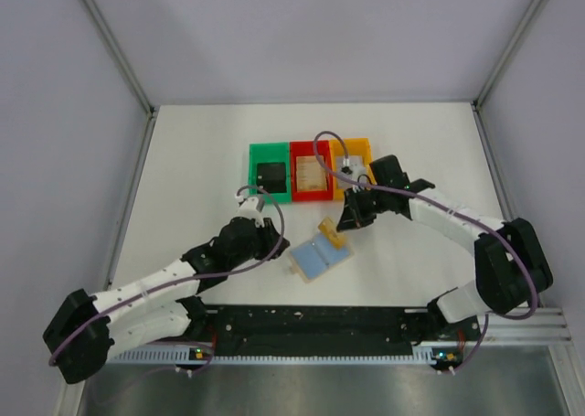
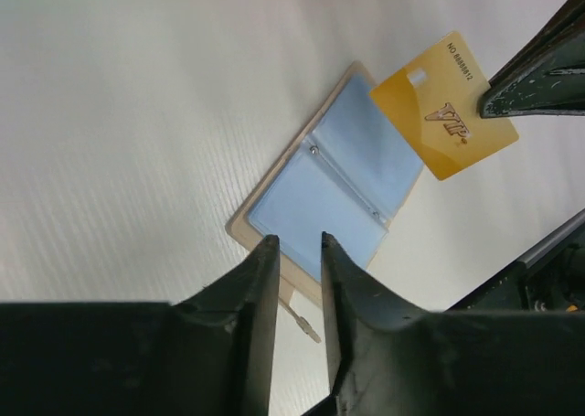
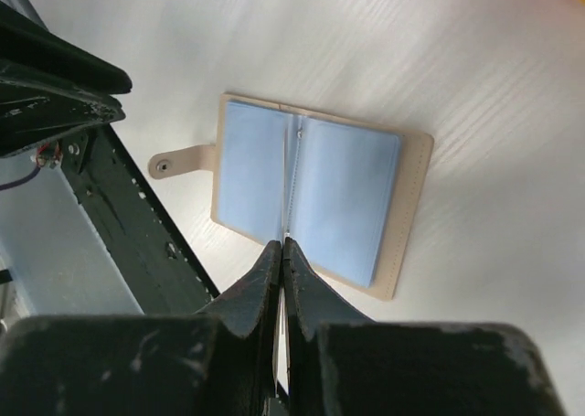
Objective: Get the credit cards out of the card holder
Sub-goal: Remove the credit card from the card holder, then place the credit card in the storage box.
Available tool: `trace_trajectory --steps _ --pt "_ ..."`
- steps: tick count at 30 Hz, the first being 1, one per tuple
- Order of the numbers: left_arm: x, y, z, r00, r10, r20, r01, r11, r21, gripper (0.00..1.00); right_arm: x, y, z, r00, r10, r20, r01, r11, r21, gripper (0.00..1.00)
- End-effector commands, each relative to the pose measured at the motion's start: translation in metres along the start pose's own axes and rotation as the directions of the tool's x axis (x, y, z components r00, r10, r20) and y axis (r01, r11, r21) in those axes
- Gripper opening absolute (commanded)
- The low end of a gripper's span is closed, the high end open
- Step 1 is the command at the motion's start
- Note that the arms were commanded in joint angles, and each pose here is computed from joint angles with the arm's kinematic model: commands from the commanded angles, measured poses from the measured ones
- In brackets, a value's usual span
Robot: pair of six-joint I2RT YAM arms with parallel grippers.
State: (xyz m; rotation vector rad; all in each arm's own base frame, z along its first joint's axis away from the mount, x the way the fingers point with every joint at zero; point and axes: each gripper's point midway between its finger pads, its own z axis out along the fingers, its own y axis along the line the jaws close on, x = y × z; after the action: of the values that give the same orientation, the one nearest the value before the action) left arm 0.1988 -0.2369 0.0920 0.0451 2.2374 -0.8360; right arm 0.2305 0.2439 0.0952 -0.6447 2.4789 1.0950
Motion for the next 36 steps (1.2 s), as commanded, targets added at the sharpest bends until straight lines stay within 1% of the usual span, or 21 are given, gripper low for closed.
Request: trace_trajectory --steps 1,2,3,4,5,9,12,13,15,16,18,21,23,25,27,29,31,36 --pt "-0.037 -0.002 -0.024 0.992 0.070 0.107 -0.066 0.997 -0.040 0.39 -0.037 0.016 -0.031 0.981 -0.191 0.039 0.189 0.980 0.053 0.00" --pt "-0.046 -0.004 -0.032 0.988 0.081 0.133 -0.075 0.996 -0.044 0.44 -0.045 0.021 -0.035 0.969 -0.243 0.038 0.241 0.969 0.051 0.00" --pt "-0.055 -0.004 -0.039 0.984 0.083 0.161 -0.075 0.996 -0.054 0.50 -0.054 0.025 -0.039 0.959 -0.281 0.039 0.279 0.959 0.050 0.00" --pt "-0.066 -0.003 -0.047 0.979 0.085 0.188 -0.074 0.995 -0.066 0.59 -0.063 0.027 -0.042 0.951 -0.308 0.033 0.306 0.950 0.053 0.00" --pt "-0.076 -0.002 -0.056 0.975 0.080 0.205 -0.066 0.995 -0.077 0.64 -0.075 0.030 -0.045 0.938 -0.345 0.032 0.343 0.937 0.060 0.00" --pt "-0.112 0.011 -0.088 0.968 0.069 0.242 -0.044 0.993 -0.107 0.76 -0.111 0.033 -0.050 0.880 -0.476 0.008 0.473 0.877 0.084 0.00" --pt "-0.134 0.023 -0.114 0.950 0.101 0.296 -0.057 0.986 -0.156 0.79 -0.135 0.030 -0.048 0.830 -0.558 -0.021 0.557 0.826 0.079 0.00" --pt "-0.140 0.027 -0.121 0.941 0.121 0.315 -0.064 0.981 -0.184 0.79 -0.145 0.031 -0.049 0.809 -0.587 -0.025 0.587 0.806 0.077 0.00" --pt "-0.149 0.038 -0.134 0.924 0.167 0.343 -0.079 0.963 -0.258 0.80 -0.152 0.025 -0.039 0.791 -0.608 -0.070 0.611 0.790 0.047 0.00" --pt "-0.153 0.043 -0.141 0.913 0.194 0.359 -0.085 0.951 -0.296 0.83 -0.159 0.024 -0.037 0.772 -0.630 -0.079 0.635 0.772 0.045 0.00" --pt "-0.160 0.053 -0.153 0.887 0.236 0.397 -0.086 0.930 -0.359 0.89 -0.168 0.020 -0.029 0.735 -0.671 -0.099 0.676 0.736 0.039 0.00" --pt "-0.170 0.063 -0.172 0.836 0.302 0.459 -0.086 0.897 -0.434 0.95 -0.176 0.014 -0.018 0.659 -0.741 -0.131 0.748 0.663 0.016 0.00" --pt "-0.175 0.068 -0.182 0.794 0.342 0.503 -0.084 0.880 -0.467 0.97 -0.182 0.008 -0.010 0.621 -0.771 -0.143 0.780 0.625 0.015 0.00" --pt "-0.177 0.073 -0.188 0.763 0.360 0.537 -0.071 0.872 -0.484 0.98 -0.184 0.000 0.000 0.599 -0.783 -0.165 0.796 0.606 0.015 0.00" --pt "-0.177 0.074 -0.189 0.744 0.361 0.562 -0.066 0.877 -0.475 0.98 -0.187 -0.003 0.009 0.576 -0.801 -0.163 0.811 0.585 -0.004 0.00" --pt "-0.176 0.076 -0.189 0.737 0.372 0.565 -0.069 0.872 -0.484 0.98 -0.184 -0.003 0.021 0.541 -0.827 -0.154 0.832 0.553 -0.047 0.00" --pt "-0.177 0.080 -0.192 0.735 0.372 0.567 -0.051 0.864 -0.501 0.98 -0.180 -0.009 0.032 0.506 -0.844 -0.176 0.850 0.523 -0.066 0.00" --pt "-0.175 0.084 -0.191 0.739 0.378 0.558 -0.048 0.856 -0.515 0.98 -0.168 -0.027 0.059 0.488 -0.844 -0.223 0.848 0.519 -0.108 0.00"
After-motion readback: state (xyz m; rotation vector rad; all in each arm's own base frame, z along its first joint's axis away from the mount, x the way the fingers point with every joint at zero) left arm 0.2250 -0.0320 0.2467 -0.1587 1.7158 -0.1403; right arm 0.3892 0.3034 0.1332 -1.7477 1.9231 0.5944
